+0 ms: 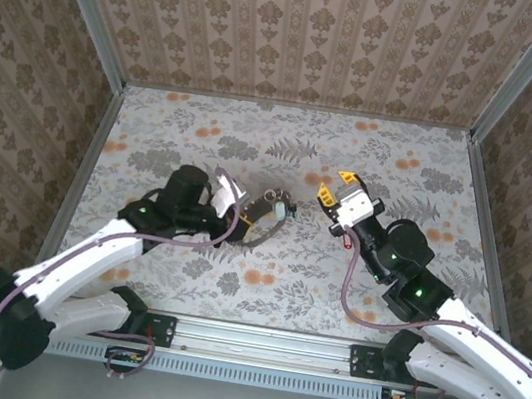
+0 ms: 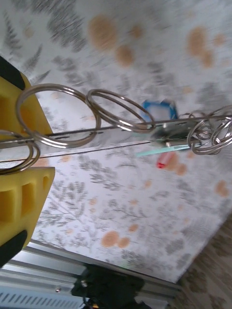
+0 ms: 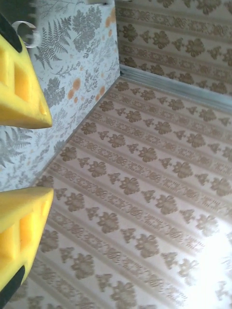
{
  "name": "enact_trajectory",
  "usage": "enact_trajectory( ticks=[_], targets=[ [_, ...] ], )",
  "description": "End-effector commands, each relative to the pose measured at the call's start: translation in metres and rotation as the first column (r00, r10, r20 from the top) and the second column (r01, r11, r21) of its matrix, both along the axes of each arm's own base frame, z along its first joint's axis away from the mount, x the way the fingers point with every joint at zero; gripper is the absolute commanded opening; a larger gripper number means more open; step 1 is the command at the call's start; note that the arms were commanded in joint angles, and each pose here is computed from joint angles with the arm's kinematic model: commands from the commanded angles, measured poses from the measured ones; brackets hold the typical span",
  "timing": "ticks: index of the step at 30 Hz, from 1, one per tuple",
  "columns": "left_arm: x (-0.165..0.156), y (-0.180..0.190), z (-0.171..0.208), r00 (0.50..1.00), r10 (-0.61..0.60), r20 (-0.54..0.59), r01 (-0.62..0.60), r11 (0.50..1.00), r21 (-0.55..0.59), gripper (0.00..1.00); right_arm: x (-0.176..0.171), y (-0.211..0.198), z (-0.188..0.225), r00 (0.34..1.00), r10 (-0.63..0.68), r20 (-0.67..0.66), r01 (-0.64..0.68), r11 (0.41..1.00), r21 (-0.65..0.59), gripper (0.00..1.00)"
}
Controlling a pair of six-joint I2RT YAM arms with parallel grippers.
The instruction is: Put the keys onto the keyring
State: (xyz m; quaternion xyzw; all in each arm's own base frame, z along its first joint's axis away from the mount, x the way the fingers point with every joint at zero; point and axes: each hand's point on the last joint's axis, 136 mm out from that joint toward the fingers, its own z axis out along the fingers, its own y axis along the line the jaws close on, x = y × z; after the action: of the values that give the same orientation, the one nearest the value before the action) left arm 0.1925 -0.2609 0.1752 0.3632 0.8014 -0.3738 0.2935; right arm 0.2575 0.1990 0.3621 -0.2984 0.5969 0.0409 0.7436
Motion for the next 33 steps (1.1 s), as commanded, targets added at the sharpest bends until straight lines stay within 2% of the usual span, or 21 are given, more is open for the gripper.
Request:
enact_trajectory(
  ticks=[1,5,10,19,23,28,31,33],
  targets=[
    [0.004,-0.016,-0.003,0.998,-0.015,-0.066,0.009,0.996,-0.090,0.00,0.013,-0.005,-0.023,0.993,-0.039,-0.113,0.046,0.997,0.058,0.38],
    [-0.002,-0.031,-0.024,0.982,-0.074,-0.171,0.054,0.991,-0.121,0.00,0.026,-0.006,-0.034,0.989,-0.053,-0.139,0.062,0.996,0.061,0.38],
    [-0.012,-0.046,-0.062,0.933,-0.133,-0.333,0.105,0.989,-0.100,0.00,0.039,-0.013,-0.047,0.981,-0.060,-0.187,0.078,0.993,0.091,0.38],
    [-0.023,-0.044,-0.118,0.871,-0.105,-0.480,0.117,0.993,-0.005,0.00,0.057,-0.027,-0.063,0.957,-0.083,-0.277,0.117,0.987,0.111,0.38],
    [-0.023,-0.040,-0.129,0.865,-0.079,-0.496,0.099,0.995,0.014,0.09,0.067,-0.027,-0.073,0.939,-0.094,-0.331,0.132,0.987,0.095,0.38],
    [-0.023,-0.036,-0.131,0.864,-0.067,-0.498,0.089,0.996,0.021,0.26,0.072,-0.024,-0.084,0.923,-0.085,-0.375,0.126,0.988,0.086,0.37],
    [-0.021,-0.035,-0.128,0.869,-0.061,-0.490,0.081,0.996,0.020,0.32,0.073,-0.021,-0.087,0.918,-0.077,-0.389,0.116,0.990,0.079,0.37],
    [-0.020,-0.034,-0.127,0.873,-0.061,-0.485,0.081,0.996,0.020,0.32,0.074,-0.020,-0.090,0.913,-0.078,-0.399,0.117,0.990,0.074,0.37]
  ],
)
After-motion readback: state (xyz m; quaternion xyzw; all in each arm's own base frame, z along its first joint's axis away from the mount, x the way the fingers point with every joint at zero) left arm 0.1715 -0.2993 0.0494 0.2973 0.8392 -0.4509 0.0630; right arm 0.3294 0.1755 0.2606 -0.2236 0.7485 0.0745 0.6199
